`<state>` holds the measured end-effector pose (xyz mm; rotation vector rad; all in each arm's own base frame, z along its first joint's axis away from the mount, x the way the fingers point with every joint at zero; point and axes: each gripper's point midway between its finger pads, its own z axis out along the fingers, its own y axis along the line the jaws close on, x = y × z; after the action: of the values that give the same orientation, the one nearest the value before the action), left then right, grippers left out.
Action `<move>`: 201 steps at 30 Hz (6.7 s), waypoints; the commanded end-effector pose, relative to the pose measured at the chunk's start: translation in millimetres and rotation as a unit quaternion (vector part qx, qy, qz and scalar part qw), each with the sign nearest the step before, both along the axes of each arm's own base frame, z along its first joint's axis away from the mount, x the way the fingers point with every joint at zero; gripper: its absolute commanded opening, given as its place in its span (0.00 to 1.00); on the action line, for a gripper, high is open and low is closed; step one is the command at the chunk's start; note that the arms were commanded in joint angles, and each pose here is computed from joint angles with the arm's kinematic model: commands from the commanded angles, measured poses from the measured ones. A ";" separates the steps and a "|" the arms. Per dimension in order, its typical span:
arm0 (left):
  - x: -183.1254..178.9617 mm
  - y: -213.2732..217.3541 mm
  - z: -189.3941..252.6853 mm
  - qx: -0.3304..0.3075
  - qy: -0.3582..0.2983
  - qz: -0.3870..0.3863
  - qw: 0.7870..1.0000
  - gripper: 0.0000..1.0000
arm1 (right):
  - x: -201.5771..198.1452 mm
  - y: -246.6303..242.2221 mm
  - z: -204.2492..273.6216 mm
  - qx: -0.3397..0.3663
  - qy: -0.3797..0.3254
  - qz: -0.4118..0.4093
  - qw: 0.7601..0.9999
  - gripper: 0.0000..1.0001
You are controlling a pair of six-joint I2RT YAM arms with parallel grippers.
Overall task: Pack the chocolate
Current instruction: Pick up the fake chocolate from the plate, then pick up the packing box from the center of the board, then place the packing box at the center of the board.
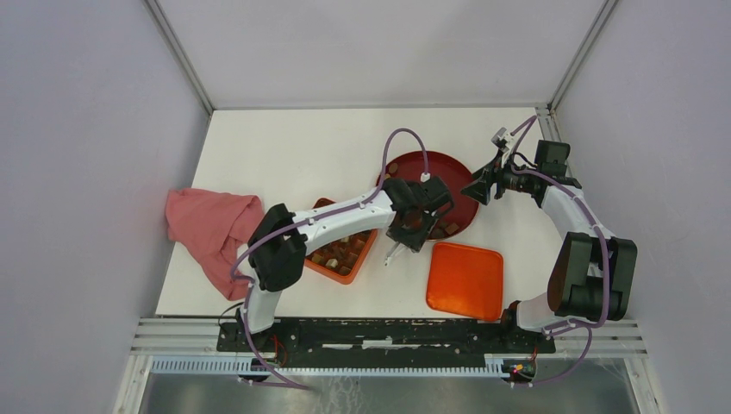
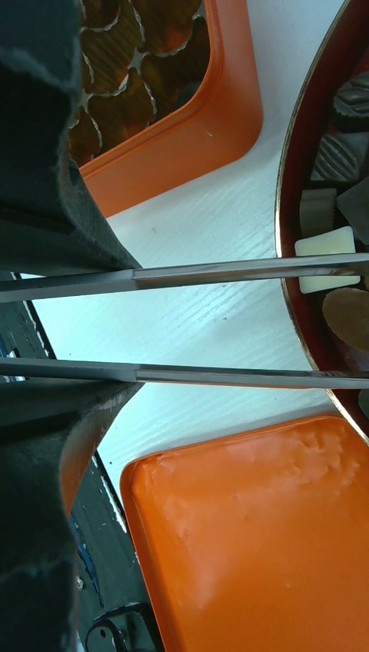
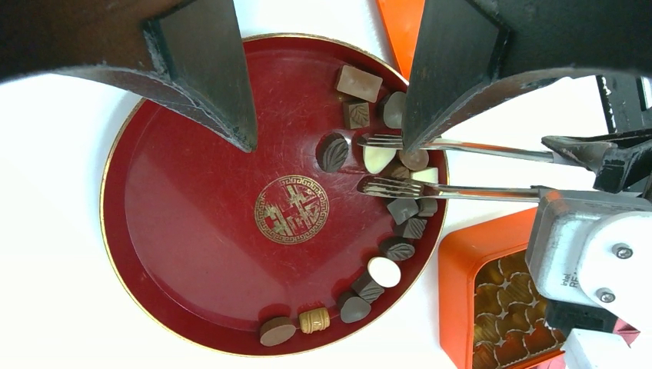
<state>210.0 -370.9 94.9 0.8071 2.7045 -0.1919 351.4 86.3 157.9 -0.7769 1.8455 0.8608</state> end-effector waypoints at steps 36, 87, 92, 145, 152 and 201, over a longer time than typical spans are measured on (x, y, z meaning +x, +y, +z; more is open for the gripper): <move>22.6 -13.0 52.3 -0.065 -0.040 -0.004 0.997 0.02 | 1.5 1.1 23.6 0.004 -0.040 0.013 0.999 0.75; 0.0 239.9 181.0 -0.116 -0.244 0.258 0.928 0.02 | -36.2 263.5 -16.0 -0.153 -0.073 0.173 0.970 0.65; -12.8 245.5 177.6 -0.133 -0.229 0.271 0.926 0.02 | -26.6 281.3 -26.1 -0.167 -0.064 0.144 0.973 0.61; -34.8 252.8 181.5 -0.183 -0.221 0.267 0.920 0.02 | 38.3 310.6 136.0 -0.181 -0.270 0.060 0.944 0.00; -42.0 246.6 175.4 -0.208 -0.208 0.253 0.922 0.02 | 27.2 320.1 104.9 -0.147 -0.214 0.092 0.961 0.00; -56.0 186.5 57.6 -0.124 -0.012 0.189 0.974 0.02 | 28.1 154.6 32.9 -0.058 -0.069 0.061 0.994 0.70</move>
<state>142.9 -176.1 139.4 0.1825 2.7189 -0.4028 398.7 250.9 197.6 -0.9699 1.7675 0.7291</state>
